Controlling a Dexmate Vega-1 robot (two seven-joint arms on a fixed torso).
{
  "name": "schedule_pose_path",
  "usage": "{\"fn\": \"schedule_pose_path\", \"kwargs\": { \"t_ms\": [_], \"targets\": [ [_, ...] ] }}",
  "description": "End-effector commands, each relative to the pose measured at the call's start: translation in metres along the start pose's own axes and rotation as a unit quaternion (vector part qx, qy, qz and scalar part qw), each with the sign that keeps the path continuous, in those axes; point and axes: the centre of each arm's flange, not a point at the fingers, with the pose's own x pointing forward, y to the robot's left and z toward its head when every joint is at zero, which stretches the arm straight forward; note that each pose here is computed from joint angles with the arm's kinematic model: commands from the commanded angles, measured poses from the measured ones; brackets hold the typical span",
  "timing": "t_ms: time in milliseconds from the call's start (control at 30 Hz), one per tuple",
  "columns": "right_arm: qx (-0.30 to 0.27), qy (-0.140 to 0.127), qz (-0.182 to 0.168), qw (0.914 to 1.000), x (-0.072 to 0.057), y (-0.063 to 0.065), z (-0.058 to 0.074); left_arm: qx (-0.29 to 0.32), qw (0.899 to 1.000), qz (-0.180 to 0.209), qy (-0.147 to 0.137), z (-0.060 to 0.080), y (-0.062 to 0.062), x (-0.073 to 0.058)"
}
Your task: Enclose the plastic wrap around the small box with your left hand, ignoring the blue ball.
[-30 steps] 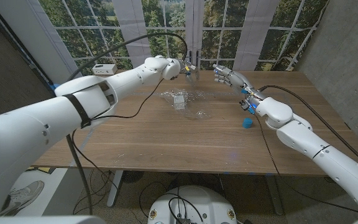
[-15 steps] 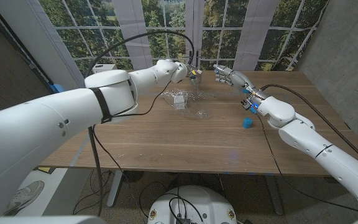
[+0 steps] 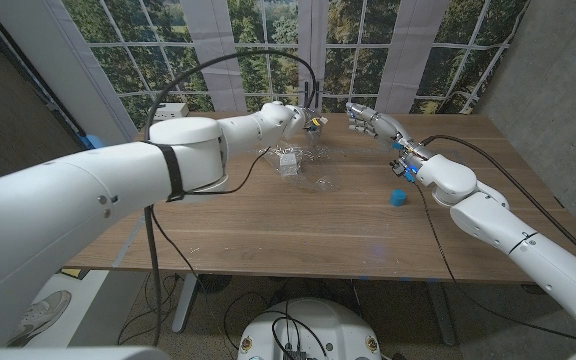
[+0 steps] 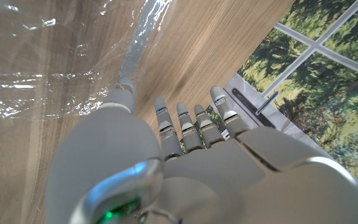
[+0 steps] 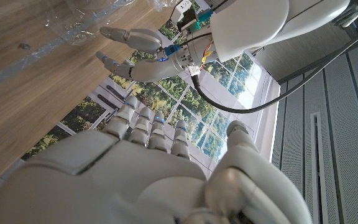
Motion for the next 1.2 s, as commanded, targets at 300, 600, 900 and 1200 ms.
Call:
{"fn": "schedule_pose_path", "kwargs": {
  "t_ms": [300,600,900,1200],
  "targets": [
    [-0.003,-0.004,-0.002,1.0000,0.001,0.001,0.004,-0.008,0.997,-0.049,-0.056,0.030,-0.026,-0.001],
    [0.003,-0.005,-0.005,1.0000,-0.002,0.002,0.003,-0.010,0.992,-0.007,-0.122,0.031,-0.033,-0.007],
    [-0.001,-0.005,-0.004,1.0000,-0.003,0.002,0.004,-0.040,0.987,0.064,-0.139,0.025,-0.036,-0.025],
    [-0.001,0.000,-0.002,1.0000,-0.004,0.003,0.003,-0.094,0.977,0.144,-0.127,0.012,-0.038,-0.050]
  ]
}}
